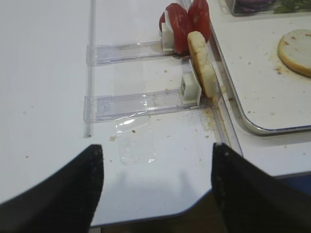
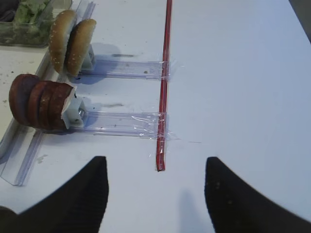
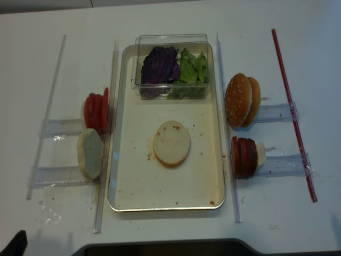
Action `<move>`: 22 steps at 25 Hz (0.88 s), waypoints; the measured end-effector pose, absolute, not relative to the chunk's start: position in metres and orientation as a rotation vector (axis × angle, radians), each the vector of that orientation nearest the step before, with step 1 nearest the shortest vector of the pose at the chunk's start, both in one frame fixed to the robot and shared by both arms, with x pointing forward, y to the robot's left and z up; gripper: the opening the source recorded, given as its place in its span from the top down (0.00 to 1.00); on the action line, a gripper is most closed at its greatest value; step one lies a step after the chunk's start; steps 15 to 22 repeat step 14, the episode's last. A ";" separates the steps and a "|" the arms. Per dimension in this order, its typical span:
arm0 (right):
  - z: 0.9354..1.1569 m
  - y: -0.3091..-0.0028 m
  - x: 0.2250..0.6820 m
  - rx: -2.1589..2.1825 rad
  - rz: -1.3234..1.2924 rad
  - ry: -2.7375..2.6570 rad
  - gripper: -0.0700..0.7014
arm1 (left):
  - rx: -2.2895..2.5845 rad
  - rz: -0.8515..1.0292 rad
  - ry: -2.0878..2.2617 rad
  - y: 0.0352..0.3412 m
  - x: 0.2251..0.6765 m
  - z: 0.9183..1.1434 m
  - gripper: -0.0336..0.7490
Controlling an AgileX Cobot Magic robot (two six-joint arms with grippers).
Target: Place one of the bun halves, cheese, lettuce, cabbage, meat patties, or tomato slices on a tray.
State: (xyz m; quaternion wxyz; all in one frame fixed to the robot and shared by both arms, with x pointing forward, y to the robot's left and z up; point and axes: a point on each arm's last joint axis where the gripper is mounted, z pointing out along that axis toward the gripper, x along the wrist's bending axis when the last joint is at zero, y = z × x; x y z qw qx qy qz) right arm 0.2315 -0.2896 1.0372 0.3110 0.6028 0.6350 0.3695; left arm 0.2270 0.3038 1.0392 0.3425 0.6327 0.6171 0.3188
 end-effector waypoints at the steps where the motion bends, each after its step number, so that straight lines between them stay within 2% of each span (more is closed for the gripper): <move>1: 1.037 -0.290 0.232 1.592 0.976 1.677 0.32 | 1.645 0.829 1.604 0.304 0.227 1.039 0.40; 22: 1.037 -0.290 0.232 1.592 0.976 1.677 0.32 | 1.645 0.829 1.604 0.304 0.227 1.039 0.40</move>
